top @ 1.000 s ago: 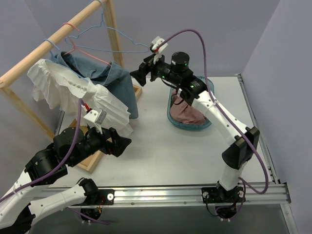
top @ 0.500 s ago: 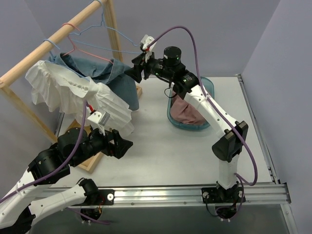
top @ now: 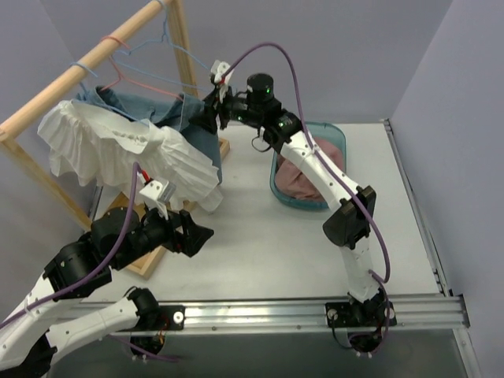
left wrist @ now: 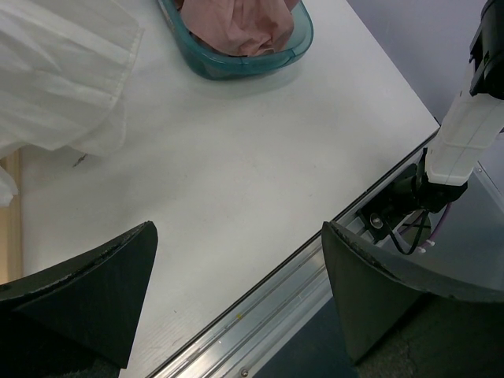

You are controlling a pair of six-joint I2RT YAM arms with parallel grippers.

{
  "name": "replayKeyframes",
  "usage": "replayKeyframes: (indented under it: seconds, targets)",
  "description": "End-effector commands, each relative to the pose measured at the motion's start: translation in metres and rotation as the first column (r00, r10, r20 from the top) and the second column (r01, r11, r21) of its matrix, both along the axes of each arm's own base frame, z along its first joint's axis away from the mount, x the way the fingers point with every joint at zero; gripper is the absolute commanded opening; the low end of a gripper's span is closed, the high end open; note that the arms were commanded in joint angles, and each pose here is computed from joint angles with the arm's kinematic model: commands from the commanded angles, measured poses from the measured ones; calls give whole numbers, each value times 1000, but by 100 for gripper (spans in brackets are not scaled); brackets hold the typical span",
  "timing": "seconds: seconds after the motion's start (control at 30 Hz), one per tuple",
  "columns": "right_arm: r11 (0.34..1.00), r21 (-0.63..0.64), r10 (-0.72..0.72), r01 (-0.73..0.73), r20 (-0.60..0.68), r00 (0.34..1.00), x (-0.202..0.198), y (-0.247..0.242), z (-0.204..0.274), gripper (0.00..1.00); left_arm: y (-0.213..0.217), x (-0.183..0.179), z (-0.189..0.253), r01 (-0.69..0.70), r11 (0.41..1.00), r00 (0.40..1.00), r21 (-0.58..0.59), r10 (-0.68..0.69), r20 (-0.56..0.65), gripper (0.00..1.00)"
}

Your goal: Remove the skirt from the hanger

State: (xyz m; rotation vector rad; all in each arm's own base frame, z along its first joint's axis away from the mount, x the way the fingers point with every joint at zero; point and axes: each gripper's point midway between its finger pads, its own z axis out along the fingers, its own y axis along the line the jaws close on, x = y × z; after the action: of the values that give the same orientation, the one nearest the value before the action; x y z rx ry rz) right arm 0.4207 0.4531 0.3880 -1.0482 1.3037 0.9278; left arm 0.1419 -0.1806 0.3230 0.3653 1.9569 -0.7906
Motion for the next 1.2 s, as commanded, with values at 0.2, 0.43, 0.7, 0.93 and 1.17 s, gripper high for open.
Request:
replayKeyframes:
  seconds: [0.2, 0.43, 0.7, 0.93, 1.17]
  targets:
    - [993, 59, 104, -107, 45, 994, -25, 11, 29, 21, -1, 1, 1, 2, 1000, 1000, -6, -2, 3, 94]
    - [968, 167, 180, -186, 52, 982, -49, 19, 61, 0, -5, -1, -1, 12, 1000, 1000, -22, -13, -12, 94]
    - [924, 335, 155, -186, 115, 981, -59, 41, 109, 0, -11, -2, -4, 28, 999, 999, -41, -29, -26, 95]
    - [905, 404, 118, -135, 68, 991, -43, 56, 113, 0, -12, -4, -3, 36, 998, 999, -50, -37, -27, 95]
    - [941, 337, -10, 11, -5, 1000, -31, 24, 89, 0, -16, -2, 2, 64, 998, 998, -28, -64, -9, 98]
